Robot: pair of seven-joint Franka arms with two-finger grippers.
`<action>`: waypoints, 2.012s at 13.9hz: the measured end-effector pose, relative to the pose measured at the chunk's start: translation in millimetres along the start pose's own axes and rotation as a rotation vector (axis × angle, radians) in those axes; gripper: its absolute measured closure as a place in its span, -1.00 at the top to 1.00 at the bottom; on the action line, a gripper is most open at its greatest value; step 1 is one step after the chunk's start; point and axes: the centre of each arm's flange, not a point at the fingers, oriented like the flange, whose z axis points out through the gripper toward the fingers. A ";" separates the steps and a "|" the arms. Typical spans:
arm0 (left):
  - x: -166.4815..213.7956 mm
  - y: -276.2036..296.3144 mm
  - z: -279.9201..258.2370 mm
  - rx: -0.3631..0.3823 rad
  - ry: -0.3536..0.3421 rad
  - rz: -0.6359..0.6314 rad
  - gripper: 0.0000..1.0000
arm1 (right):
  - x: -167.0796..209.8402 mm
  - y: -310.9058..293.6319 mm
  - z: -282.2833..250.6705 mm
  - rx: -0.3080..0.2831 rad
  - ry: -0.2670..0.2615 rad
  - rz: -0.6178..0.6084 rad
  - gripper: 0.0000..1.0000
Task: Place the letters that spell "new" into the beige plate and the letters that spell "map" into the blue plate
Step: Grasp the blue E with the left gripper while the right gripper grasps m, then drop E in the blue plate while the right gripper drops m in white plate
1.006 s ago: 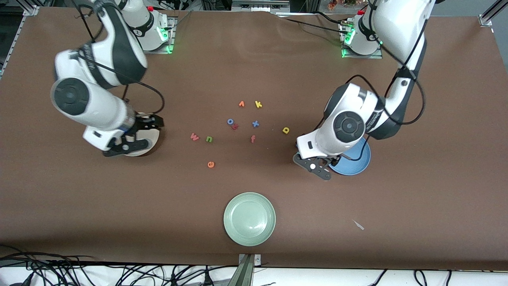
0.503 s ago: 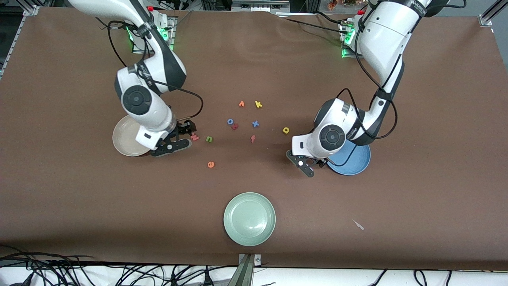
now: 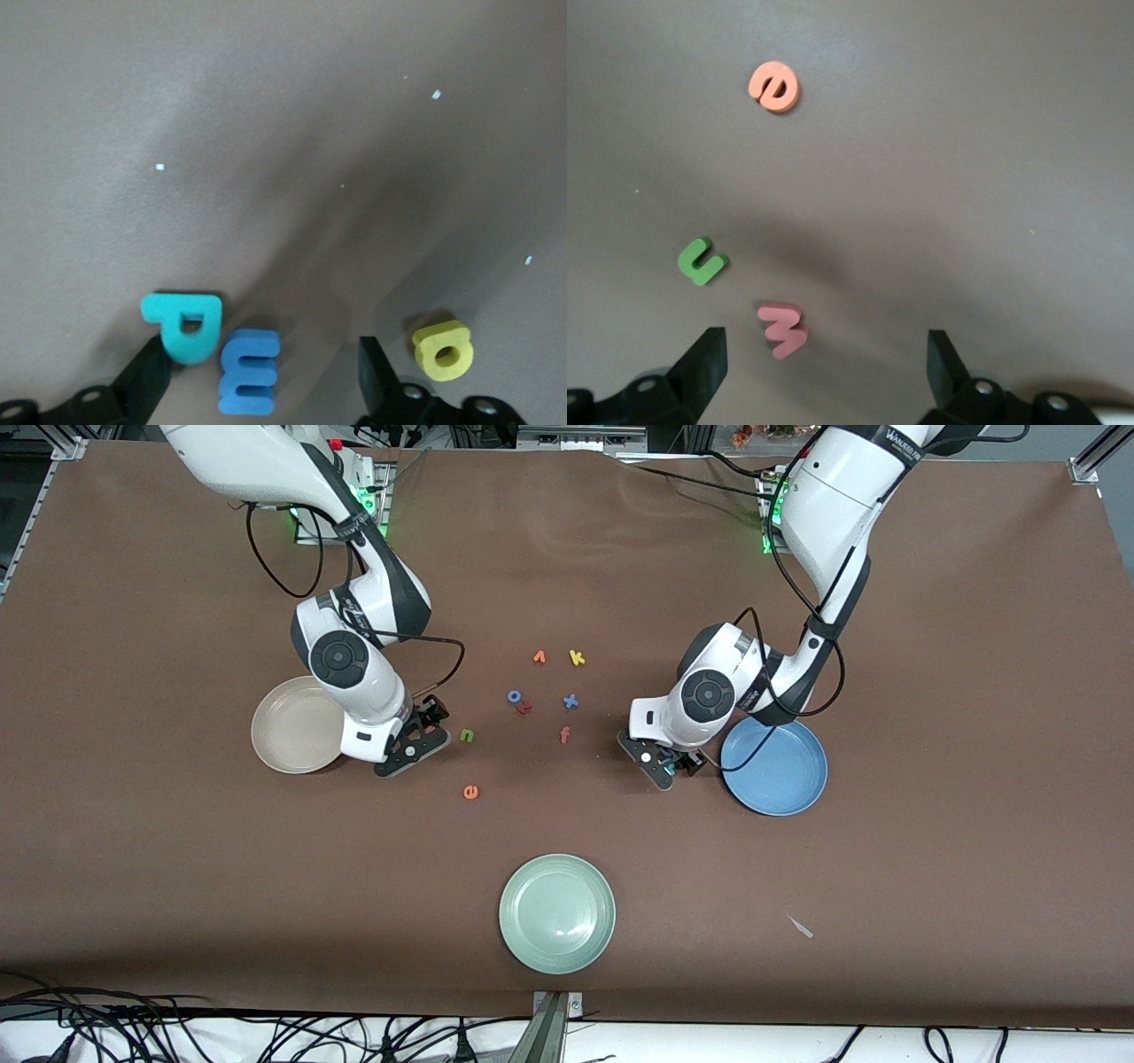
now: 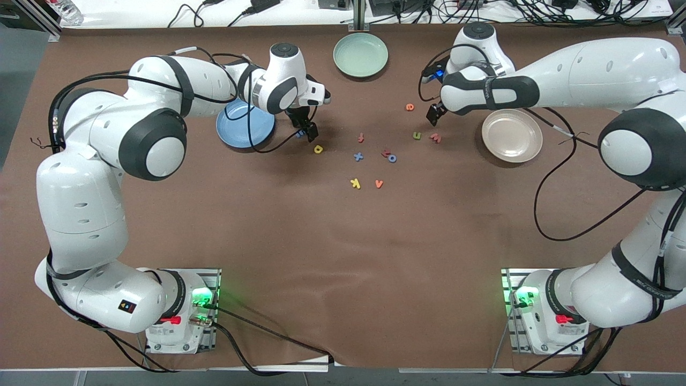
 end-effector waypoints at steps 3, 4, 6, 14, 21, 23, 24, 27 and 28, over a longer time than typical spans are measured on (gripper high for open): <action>-2.0 0.2 -1.1 0.002 -0.004 0.002 0.81 | 0.6 -4.4 11.2 -0.006 -0.005 -0.060 1.00; -2.5 0.4 -0.6 0.002 -0.005 0.003 0.66 | 0.6 -5.9 13.8 -0.014 -0.008 -0.076 1.00; -2.8 -1.5 -3.8 0.010 -0.003 0.005 0.20 | -0.3 -11.5 19.8 -0.027 -0.016 -0.104 0.97; -6.4 -0.8 -11.2 0.005 -0.035 0.006 -0.46 | -15.9 -21.1 43.1 -0.037 -0.007 -0.144 0.63; -40.4 -89.6 -105.2 0.010 -0.056 -0.071 -0.46 | -21.3 -29.8 50.4 -0.035 0.000 -0.160 0.35; -68.8 -137.3 -101.5 0.014 -0.068 -0.110 -0.46 | -20.7 -33.4 50.3 -0.035 0.001 -0.166 0.07; -81.7 -156.5 -98.1 0.019 -0.077 -0.122 -0.45 | -20.4 -36.0 50.3 -0.035 0.002 -0.171 0.06; -86.1 -162.5 -88.1 0.016 -0.089 -0.126 -0.24 | -20.2 -39.7 50.5 -0.035 0.001 -0.177 -0.45; -81.1 -155.4 -88.2 0.016 -0.087 -0.118 -0.07 | -20.2 -39.7 50.5 -0.035 0.001 -0.177 -0.45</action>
